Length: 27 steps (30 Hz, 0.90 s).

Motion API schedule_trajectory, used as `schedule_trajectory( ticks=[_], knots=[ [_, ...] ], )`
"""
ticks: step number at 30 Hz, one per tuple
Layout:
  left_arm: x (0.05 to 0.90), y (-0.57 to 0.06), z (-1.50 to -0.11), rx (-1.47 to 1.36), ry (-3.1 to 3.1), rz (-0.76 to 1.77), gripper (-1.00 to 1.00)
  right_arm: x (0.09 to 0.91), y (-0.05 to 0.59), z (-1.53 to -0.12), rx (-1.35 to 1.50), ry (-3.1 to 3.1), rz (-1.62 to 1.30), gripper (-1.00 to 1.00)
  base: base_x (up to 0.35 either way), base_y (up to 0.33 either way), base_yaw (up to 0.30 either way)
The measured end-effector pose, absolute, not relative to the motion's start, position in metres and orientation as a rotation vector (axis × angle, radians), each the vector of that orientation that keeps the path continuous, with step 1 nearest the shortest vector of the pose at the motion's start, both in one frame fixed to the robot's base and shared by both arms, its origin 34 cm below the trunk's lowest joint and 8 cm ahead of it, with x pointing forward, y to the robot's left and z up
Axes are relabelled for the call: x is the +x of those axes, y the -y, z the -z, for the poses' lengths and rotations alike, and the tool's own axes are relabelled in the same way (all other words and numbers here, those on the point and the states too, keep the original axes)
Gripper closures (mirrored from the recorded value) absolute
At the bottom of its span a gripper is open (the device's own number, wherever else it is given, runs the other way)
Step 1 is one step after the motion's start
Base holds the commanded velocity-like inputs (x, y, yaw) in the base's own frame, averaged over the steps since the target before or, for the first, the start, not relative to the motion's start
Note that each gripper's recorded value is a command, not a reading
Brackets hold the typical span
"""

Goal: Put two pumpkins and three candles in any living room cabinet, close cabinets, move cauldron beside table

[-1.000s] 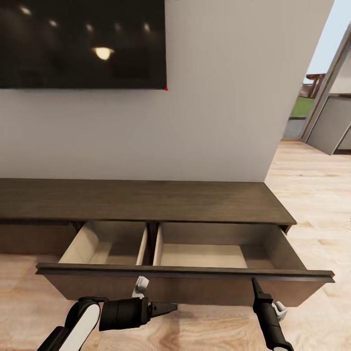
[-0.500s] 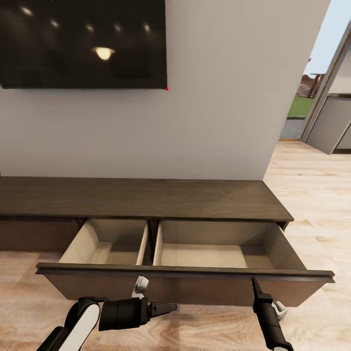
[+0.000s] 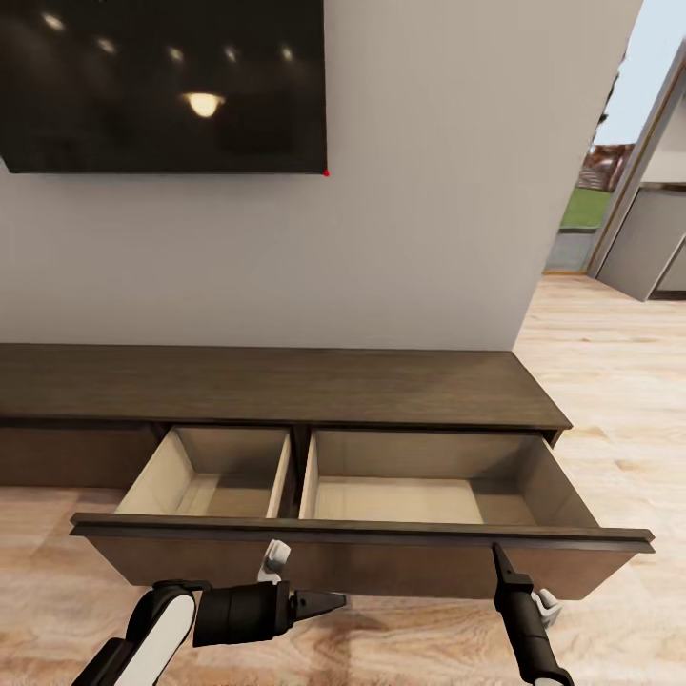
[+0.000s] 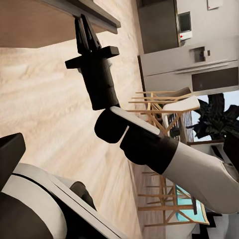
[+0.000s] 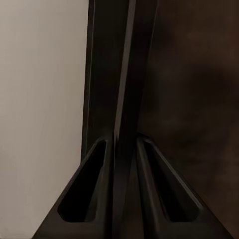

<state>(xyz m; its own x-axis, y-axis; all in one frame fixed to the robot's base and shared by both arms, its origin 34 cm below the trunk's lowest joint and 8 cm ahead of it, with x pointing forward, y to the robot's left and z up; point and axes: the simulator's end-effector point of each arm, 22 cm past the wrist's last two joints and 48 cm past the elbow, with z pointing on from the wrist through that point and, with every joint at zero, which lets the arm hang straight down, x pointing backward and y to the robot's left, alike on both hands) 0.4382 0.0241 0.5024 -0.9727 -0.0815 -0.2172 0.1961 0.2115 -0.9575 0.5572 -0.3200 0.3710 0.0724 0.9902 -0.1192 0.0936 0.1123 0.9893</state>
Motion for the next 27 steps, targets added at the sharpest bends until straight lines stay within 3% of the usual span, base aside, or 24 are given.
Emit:
schedule_trajectory(
  ticks=[6, 7, 13, 27],
  knots=[
    [0.4382, -0.0241, -0.5025, 0.109, -2.263, 1.841, -1.0, 0.5571, 0.32, -0.371, 1.223, -1.269, -1.023, 1.0, -0.002, 0.0, 0.0],
    [0.4382, -0.0241, -0.5024, 0.109, -2.263, 1.841, -1.0, 0.5572, 0.32, -0.371, 1.222, -1.269, -1.022, -1.0, 0.0, 0.0, 0.0],
    [0.4382, -0.0241, -0.5024, 0.109, -2.263, 1.841, -1.0, 0.5574, 0.3248, -0.3739, 1.226, -1.246, -1.019, -1.0, -0.039, 0.002, 0.0],
    [0.4382, -0.0241, -0.5023, 0.109, -2.263, 1.841, -1.0, 0.557, 0.3247, -0.3711, 1.236, -1.254, -1.016, -1.0, -0.173, 0.04, 0.0]
  ],
)
